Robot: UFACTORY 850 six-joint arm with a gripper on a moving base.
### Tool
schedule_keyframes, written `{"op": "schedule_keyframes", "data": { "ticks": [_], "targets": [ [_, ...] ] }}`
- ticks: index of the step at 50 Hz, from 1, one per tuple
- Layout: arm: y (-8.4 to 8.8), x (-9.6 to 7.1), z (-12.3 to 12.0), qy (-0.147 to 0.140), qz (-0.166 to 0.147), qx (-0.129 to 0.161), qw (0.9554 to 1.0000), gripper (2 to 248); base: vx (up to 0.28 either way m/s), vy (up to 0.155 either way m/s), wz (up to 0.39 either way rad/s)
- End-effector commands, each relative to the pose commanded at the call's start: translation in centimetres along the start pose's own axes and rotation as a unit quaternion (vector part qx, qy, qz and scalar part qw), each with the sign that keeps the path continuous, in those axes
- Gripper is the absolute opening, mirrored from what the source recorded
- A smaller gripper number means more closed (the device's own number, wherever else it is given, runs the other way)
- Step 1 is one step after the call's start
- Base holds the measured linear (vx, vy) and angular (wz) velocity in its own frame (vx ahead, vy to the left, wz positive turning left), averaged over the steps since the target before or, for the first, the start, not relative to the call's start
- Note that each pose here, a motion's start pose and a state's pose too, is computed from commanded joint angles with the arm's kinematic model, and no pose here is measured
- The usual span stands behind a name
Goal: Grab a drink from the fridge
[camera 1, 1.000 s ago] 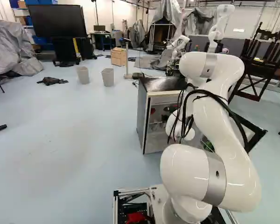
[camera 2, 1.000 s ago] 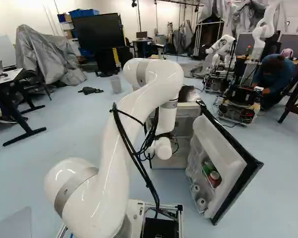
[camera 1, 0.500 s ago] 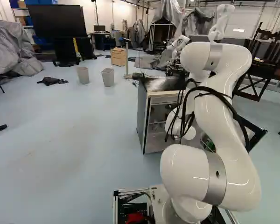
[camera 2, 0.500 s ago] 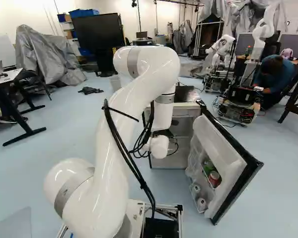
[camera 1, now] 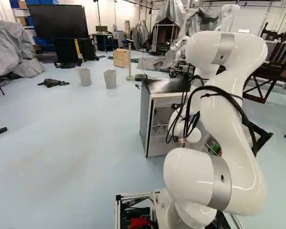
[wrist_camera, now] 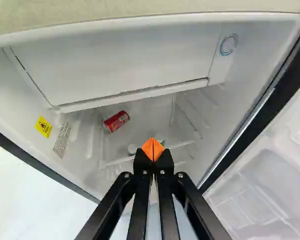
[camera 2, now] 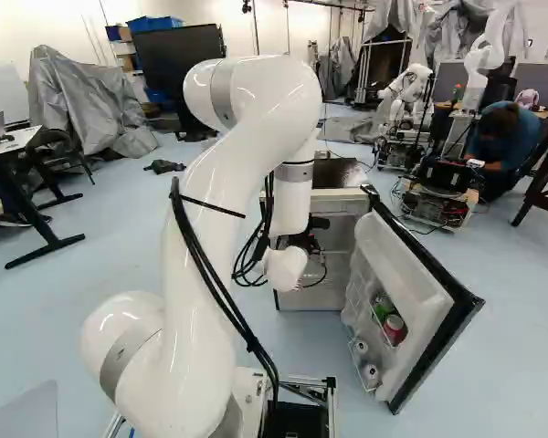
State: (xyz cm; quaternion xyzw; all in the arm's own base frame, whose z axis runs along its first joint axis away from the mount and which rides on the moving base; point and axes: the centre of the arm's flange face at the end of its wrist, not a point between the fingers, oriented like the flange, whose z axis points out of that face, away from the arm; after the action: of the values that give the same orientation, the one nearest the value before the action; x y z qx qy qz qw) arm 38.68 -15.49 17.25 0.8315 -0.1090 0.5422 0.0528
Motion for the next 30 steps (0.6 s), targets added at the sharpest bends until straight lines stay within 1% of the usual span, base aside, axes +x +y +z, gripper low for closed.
{"op": "schedule_keyframes", "data": {
  "ticks": [20,30],
  "targets": [
    [-0.2,-0.3,-2.5,-0.013,0.011,-0.043,0.9989,26,0.0,0.0,0.0],
    [-0.4,-0.5,-3.1,-0.016,0.012,-0.049,0.9986,26,0.0,0.0,0.0]
  ]
}}
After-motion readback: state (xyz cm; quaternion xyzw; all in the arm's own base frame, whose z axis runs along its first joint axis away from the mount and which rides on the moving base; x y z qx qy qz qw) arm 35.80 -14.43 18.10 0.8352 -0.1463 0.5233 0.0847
